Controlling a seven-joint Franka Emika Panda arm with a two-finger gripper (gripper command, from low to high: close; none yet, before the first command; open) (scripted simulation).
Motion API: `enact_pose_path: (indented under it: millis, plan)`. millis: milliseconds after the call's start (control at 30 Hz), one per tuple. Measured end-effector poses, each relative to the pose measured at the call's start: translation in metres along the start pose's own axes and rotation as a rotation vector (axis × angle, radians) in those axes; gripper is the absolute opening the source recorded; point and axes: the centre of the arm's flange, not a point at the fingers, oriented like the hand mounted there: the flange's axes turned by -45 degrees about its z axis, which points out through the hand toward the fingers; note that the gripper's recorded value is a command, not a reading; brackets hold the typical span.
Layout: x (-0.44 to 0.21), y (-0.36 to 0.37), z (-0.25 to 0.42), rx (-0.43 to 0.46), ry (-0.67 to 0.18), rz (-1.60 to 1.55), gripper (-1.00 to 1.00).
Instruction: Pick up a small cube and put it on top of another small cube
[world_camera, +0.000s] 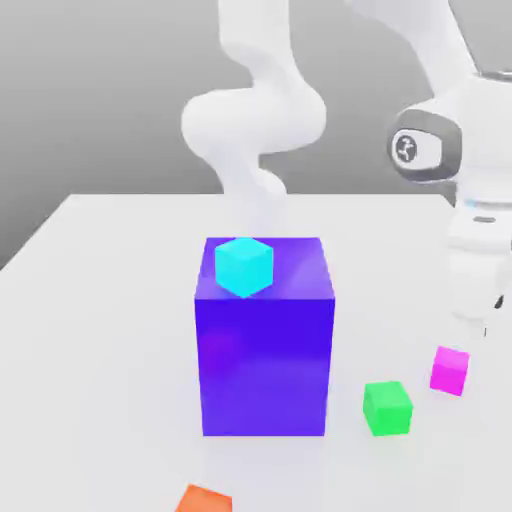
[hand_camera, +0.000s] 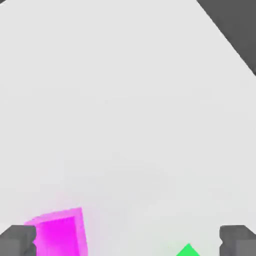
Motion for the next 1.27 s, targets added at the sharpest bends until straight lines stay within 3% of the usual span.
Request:
enact_pose_path:
  millis: [233, 267, 500, 700, 933, 1133, 1167, 1267]
  plan:
    - [-0.010, -0.015, 0.080, 0.016, -0.035, -0.040, 0.00]
    - [-0.011, -0.015, 0.086, 0.016, -0.036, -0.040, -1.00]
    - [-0.011, -0.015, 0.085, 0.016, -0.036, -0.040, -1.00]
    - [-0.009, -0.013, 0.030, 0.015, -0.037, -0.040, -1.00]
    - [-0.068, 0.108, -0.023, 0.012, -0.039, 0.031, -1.00]
    - [-0.072, 0.111, 0.027, 0.015, -0.038, 0.009, -1.00]
    - [-0.073, 0.110, 0.033, 0.015, -0.038, 0.008, 1.00]
    - [-0.073, 0.110, 0.033, 0.015, -0.038, 0.008, 1.00]
